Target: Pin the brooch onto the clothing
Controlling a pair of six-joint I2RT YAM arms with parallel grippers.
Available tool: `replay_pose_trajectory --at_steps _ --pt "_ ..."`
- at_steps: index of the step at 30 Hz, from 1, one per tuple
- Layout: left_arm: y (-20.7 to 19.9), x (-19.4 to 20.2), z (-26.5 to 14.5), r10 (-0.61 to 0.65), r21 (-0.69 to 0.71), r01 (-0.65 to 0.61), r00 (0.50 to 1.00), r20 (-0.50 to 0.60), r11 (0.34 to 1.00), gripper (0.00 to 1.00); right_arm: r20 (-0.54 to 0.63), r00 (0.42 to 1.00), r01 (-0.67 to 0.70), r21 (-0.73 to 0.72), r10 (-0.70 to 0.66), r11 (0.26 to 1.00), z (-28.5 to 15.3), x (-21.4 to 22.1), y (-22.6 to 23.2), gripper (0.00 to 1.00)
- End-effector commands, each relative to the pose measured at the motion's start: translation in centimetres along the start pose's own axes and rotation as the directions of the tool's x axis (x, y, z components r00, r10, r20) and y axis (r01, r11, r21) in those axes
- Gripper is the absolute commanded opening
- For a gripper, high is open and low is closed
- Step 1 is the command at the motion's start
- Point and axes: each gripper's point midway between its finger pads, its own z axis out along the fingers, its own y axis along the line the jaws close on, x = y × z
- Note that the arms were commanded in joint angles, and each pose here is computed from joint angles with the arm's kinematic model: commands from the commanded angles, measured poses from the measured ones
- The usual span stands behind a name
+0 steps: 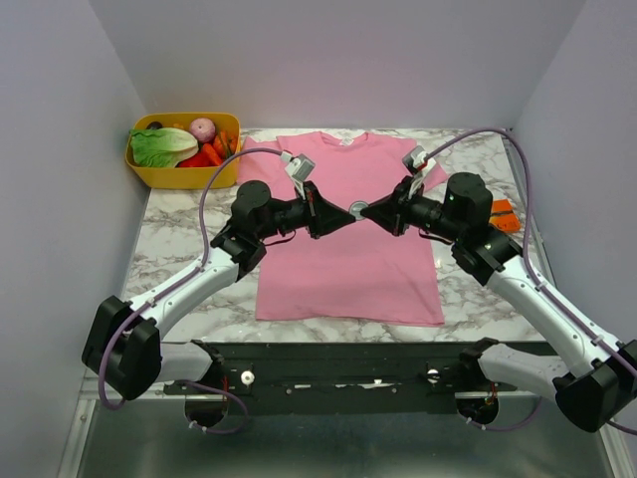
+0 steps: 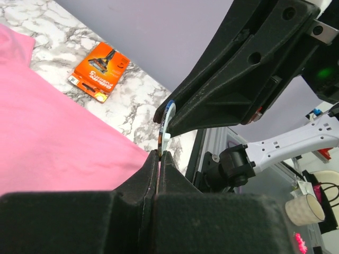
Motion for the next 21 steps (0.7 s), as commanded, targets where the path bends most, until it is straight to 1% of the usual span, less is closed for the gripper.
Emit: replay_pose_trajectory --at_steps 1,5,6,7,8,12,13,14,16,18,19,21 --pt "-8.4 -2.9 -1.1 0.154 0.25 -0.164 0.986 0.059 0.954 0.0 -0.193 0.981 0.066 0.263 -0.015 0.962 -0.2 6.0 -6.0 0.01" --pt "-8.1 -3.0 -1.1 0.15 0.231 -0.161 0.987 0.062 0.96 0.0 -0.191 0.981 0.078 0.262 -0.028 0.962 -0.4 5.9 -5.9 0.04" --pt "-8.0 -3.0 -1.1 0.149 0.223 -0.159 0.987 0.063 0.962 0.0 -0.187 0.982 0.083 0.259 -0.034 0.962 -0.4 5.8 -5.8 0.12" --pt "-8.0 -3.1 -1.1 0.145 0.217 -0.156 0.987 0.067 0.964 0.0 -0.19 0.98 0.097 0.25 -0.05 0.963 -0.4 5.9 -5.5 0.15" --pt "-8.0 -3.2 -1.1 0.144 0.215 -0.156 0.987 0.072 0.964 0.0 -0.18 0.982 0.106 0.246 -0.062 0.964 -0.4 5.7 -5.4 0.16" --pt "-8.7 -3.6 -1.3 0.137 0.24 -0.156 0.986 0.093 0.958 0.0 -0.189 0.979 0.118 0.249 -0.072 0.961 -0.3 5.9 -5.3 0.17" --pt "-8.8 -3.6 -1.3 0.136 0.241 -0.154 0.986 0.092 0.958 0.0 -0.19 0.979 0.117 0.245 -0.07 0.963 -0.3 6.0 -5.2 0.2" --pt "-8.7 -3.5 -1.4 0.141 0.238 -0.159 0.986 0.093 0.958 0.0 -0.19 0.979 0.116 0.245 -0.07 0.963 -0.3 6.0 -5.2 0.27" --pt "-8.2 -3.3 -1.3 0.143 0.216 -0.158 0.986 0.084 0.964 0.0 -0.177 0.981 0.114 0.22 -0.075 0.969 -0.4 5.8 -4.6 0.48" --pt "-7.6 -2.9 -1.3 0.146 0.193 -0.157 0.987 0.073 0.968 0.0 -0.151 0.986 0.107 0.216 -0.075 0.971 -0.6 5.3 -4.3 0.55" --pt "-7.5 -2.8 -1.3 0.149 0.188 -0.16 0.986 0.071 0.969 0.0 -0.123 0.989 0.104 0.218 -0.079 0.97 -1.1 4.5 -4.0 0.67" --pt "-7.0 -2.3 -1.4 0.152 0.172 -0.161 0.986 0.064 0.972 0.0 -0.082 0.993 0.098 0.232 -0.08 0.968 -1.6 3.8 -3.9 0.77"
